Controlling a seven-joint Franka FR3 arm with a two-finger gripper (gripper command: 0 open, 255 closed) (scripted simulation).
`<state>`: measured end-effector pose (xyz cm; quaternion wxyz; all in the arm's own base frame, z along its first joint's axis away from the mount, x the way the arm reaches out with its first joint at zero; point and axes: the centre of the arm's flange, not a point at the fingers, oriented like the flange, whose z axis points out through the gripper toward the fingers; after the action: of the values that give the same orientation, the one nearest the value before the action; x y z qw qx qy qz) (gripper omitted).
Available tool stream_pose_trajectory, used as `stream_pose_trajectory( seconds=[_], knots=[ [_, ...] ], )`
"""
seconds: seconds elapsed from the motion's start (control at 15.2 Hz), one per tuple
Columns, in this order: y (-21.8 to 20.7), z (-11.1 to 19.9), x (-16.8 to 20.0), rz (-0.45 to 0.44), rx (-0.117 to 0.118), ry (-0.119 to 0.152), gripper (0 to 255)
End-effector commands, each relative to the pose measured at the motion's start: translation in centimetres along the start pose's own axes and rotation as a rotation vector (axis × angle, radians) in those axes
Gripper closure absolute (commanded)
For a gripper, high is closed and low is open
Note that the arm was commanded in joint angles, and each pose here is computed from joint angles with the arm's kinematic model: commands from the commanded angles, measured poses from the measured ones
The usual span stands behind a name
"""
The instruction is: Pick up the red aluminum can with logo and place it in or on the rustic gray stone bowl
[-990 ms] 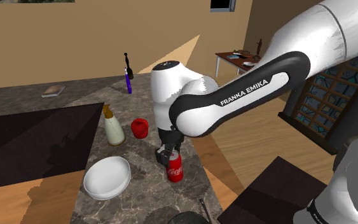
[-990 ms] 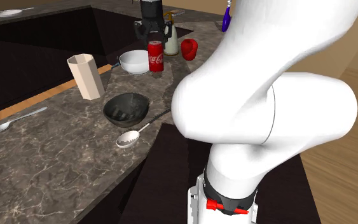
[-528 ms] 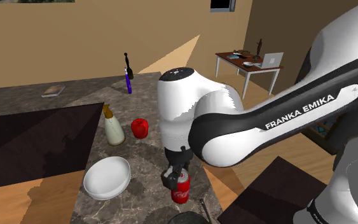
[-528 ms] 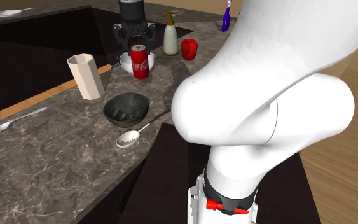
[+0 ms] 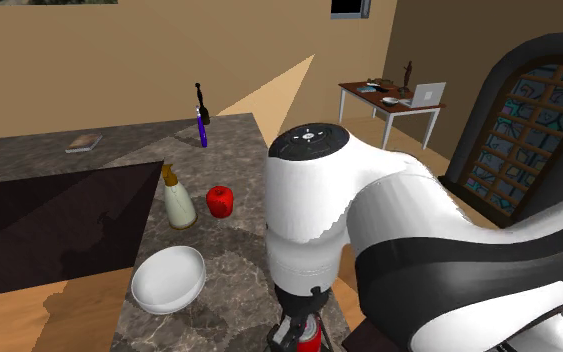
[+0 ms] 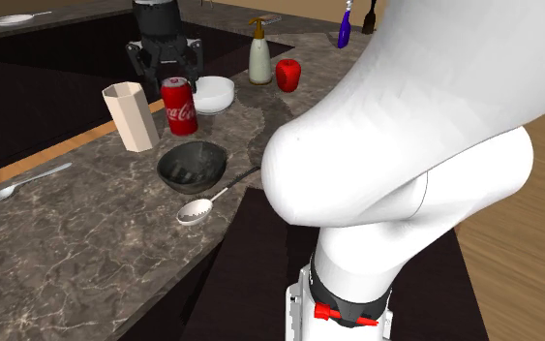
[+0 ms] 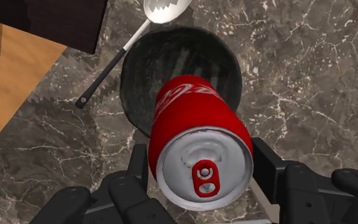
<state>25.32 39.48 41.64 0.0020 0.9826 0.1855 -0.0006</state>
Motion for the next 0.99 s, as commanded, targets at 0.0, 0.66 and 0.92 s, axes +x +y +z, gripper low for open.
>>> stream_pose_trajectory(
  seconds=[0.0,0.66,0.92],
  knots=[
    [-0.4,0.8,-0.7,0.002,0.000,0.000,255],
    [-0.5,6.1,-0.7,0.002,0.000,0.000,255],
    [-0.5,8.2,-0.7,0.002,0.000,0.000,255]
  ],
)
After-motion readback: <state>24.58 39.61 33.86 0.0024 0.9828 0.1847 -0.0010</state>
